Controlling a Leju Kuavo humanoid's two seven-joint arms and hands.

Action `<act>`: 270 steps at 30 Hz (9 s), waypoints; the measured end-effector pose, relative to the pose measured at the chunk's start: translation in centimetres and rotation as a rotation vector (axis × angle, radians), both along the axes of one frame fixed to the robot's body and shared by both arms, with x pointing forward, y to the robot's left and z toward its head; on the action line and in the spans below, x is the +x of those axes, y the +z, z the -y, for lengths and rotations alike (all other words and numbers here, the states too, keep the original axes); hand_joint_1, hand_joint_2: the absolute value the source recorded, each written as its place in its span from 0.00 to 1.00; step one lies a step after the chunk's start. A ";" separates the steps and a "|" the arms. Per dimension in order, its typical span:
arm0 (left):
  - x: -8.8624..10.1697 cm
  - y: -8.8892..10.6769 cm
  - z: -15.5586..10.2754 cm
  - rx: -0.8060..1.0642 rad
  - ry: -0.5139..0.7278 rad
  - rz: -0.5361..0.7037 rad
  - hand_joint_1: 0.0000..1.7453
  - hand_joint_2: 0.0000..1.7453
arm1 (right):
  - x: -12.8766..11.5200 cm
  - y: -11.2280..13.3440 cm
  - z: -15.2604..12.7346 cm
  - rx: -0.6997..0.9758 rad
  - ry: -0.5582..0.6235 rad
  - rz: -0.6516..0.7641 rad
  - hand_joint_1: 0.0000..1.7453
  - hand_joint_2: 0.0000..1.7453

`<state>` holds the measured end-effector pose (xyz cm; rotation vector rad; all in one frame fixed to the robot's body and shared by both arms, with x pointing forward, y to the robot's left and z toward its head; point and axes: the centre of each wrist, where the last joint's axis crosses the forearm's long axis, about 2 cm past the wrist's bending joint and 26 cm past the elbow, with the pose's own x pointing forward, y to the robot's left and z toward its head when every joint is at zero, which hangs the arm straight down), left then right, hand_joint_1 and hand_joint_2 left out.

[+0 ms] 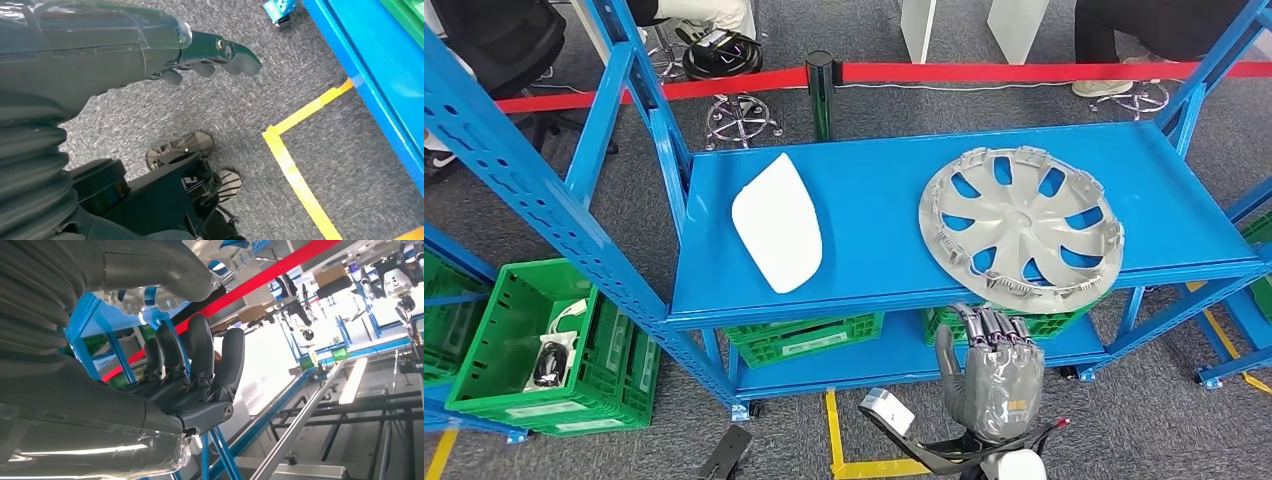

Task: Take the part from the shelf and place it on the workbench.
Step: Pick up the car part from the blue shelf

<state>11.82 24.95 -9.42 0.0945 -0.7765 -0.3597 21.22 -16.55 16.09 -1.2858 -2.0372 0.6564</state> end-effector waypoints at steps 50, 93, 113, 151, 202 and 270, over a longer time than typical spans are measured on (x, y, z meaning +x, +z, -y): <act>0.0 0.0 -0.2 0.033 -0.016 0.016 0.00 0.00 | 2.9 -3.0 8.4 -0.009 -0.232 -0.165 0.00 1.00; 0.0 0.0 0.4 -0.029 -0.022 -0.009 0.00 0.00 | 4.0 -6.9 20.8 -0.112 -0.555 -0.442 0.00 1.00; 0.1 0.0 0.4 -0.084 0.060 0.021 0.00 0.00 | 2.5 -7.0 16.5 -0.072 -0.468 -0.384 0.00 1.00; -0.3 0.0 1.5 -0.094 0.072 0.015 0.00 0.00 | 1.0 -9.1 13.5 -0.029 -0.410 -0.467 0.00 1.00; -0.3 0.1 2.1 -0.106 0.008 -0.041 0.00 0.00 | 5.4 -3.2 27.1 -0.558 -0.579 -0.674 0.00 1.00; 0.4 0.6 4.1 -0.089 -0.082 -0.075 0.00 0.00 | 9.0 -3.7 23.1 -0.480 -0.269 -0.708 0.00 1.00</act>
